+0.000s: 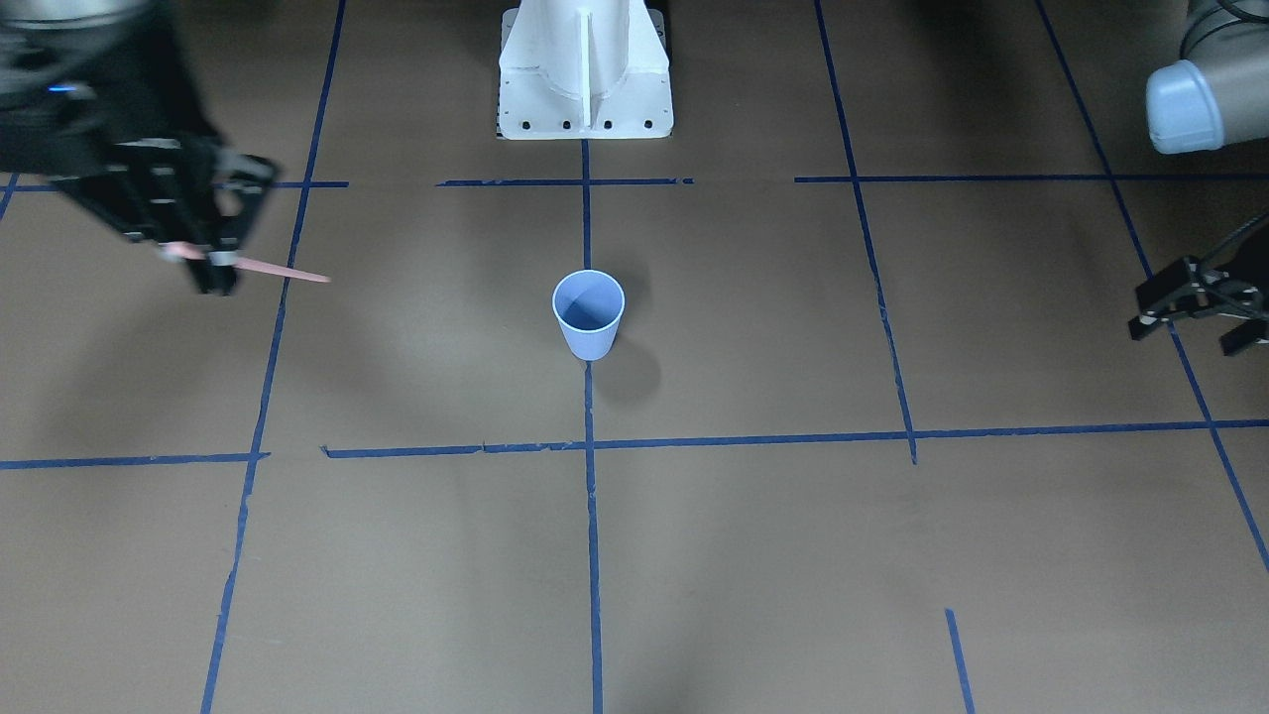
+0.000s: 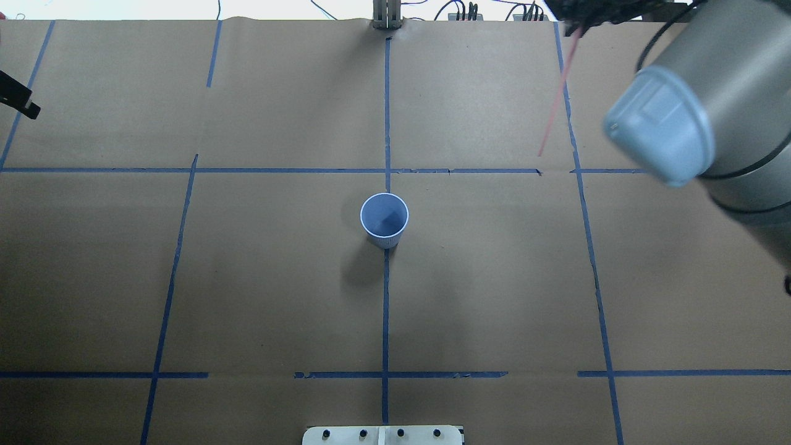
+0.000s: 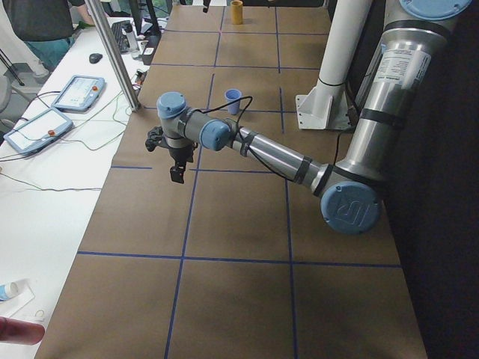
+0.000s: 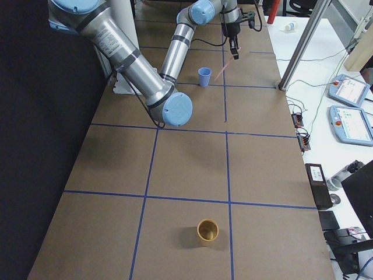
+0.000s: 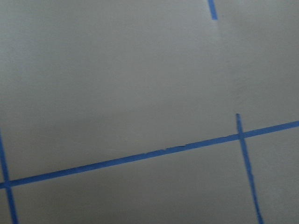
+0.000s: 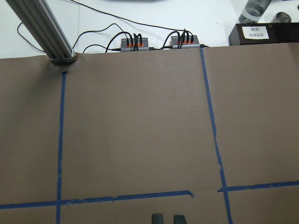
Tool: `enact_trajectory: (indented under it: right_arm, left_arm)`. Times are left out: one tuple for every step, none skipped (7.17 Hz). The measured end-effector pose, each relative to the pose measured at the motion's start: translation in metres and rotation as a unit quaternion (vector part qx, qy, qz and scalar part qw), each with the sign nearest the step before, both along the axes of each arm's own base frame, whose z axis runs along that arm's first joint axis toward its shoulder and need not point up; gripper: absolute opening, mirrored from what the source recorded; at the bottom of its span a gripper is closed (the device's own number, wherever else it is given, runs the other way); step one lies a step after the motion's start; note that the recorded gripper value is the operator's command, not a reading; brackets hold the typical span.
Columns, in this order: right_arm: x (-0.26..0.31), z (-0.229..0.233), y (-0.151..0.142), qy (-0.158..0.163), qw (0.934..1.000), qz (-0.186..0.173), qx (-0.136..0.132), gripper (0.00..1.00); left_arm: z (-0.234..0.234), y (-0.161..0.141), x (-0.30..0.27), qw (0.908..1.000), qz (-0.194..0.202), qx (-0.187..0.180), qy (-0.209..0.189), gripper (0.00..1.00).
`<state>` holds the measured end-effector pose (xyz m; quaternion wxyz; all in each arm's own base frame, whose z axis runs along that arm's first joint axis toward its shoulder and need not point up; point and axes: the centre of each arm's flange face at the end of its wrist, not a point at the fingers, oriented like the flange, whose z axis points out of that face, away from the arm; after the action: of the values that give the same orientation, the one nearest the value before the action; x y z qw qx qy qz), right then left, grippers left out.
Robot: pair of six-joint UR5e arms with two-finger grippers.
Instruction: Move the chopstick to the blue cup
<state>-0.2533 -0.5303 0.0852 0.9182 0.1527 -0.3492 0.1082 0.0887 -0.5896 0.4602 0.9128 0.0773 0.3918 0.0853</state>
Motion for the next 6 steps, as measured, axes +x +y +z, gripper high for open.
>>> enact_trajectory:
  right_arm:
    - [-0.031, -0.021, 0.013, -0.003, 0.9999, 0.008, 0.009, 0.0]
    - [-0.06, -0.042, 0.026, -0.008, 0.9997, 0.014, 0.017, 0.0]
    - [-0.095, -0.062, 0.041, -0.006, 0.9993, 0.022, 0.03, 0.0]
    - [-0.129, -0.076, 0.054, 0.002, 0.9988, 0.026, 0.042, 0.0]
    - [-0.158, -0.084, 0.066, 0.012, 0.9983, 0.024, 0.052, 0.0]
    - [-0.185, -0.084, 0.077, 0.018, 0.9976, 0.02, 0.063, 0.0]
  left_arm:
    - [0.011, -0.004, -0.012, 1.0, 0.003, 0.005, -0.005, 1.0]
    - [0.018, -0.006, -0.019, 0.9999, 0.006, 0.007, -0.008, 1.0]
    - [0.023, -0.007, -0.022, 0.9999, 0.007, 0.006, -0.009, 1.0]
    - [0.03, -0.005, -0.024, 0.9999, 0.008, 0.003, -0.01, 1.0]
    - [0.038, -0.001, -0.025, 0.9999, 0.008, -0.002, -0.01, 1.0]
    - [0.042, 0.001, -0.025, 0.9999, 0.008, -0.004, -0.01, 1.0]
